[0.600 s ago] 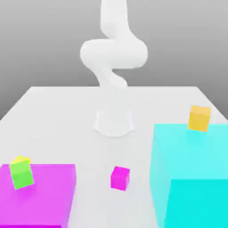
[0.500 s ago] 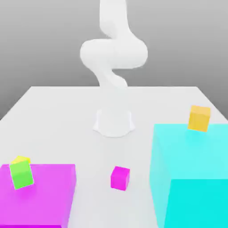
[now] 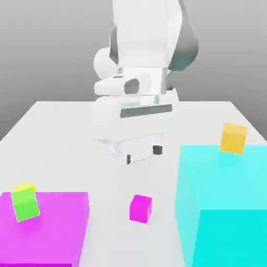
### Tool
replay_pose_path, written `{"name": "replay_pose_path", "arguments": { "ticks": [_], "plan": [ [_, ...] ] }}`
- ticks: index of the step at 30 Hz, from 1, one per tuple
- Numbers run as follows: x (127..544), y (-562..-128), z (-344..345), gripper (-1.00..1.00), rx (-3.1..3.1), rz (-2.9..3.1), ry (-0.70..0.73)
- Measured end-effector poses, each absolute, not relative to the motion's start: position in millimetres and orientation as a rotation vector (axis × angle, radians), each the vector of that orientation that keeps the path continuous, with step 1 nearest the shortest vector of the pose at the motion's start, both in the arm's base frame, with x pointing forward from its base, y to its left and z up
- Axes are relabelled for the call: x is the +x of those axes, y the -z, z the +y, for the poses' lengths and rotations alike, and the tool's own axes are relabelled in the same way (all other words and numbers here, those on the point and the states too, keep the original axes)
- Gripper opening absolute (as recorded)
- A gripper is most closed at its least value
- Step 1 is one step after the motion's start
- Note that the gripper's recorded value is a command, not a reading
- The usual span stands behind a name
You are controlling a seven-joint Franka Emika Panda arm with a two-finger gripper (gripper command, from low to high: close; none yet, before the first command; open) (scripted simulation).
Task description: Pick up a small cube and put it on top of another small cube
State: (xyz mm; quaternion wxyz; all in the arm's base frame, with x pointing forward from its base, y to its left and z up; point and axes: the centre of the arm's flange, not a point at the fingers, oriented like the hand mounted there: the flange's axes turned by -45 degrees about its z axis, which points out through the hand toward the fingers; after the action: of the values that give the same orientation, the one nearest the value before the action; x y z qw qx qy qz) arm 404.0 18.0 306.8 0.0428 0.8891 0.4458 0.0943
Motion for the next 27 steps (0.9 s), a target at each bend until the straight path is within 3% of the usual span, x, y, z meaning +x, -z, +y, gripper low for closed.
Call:
{"name": "replay_pose_path", "arguments": {
  "ticks": [7, 14, 15, 22, 27],
  "plan": [
    [343.4, -199.3, 22.0, 0.00, 2.553, 1.815, -0.024],
    [337.6, -138.9, 20.1, 0.00, 2.537, 1.850, 0.001],
    [336.8, -131.4, 20.1, -1.00, 2.537, 1.850, 0.001],
    [336.4, -129.8, 20.3, -1.00, 2.539, 1.851, 0.003],
    [338.0, -165.6, 20.5, -1.00, 2.540, 1.853, 0.002]
  ]
}}
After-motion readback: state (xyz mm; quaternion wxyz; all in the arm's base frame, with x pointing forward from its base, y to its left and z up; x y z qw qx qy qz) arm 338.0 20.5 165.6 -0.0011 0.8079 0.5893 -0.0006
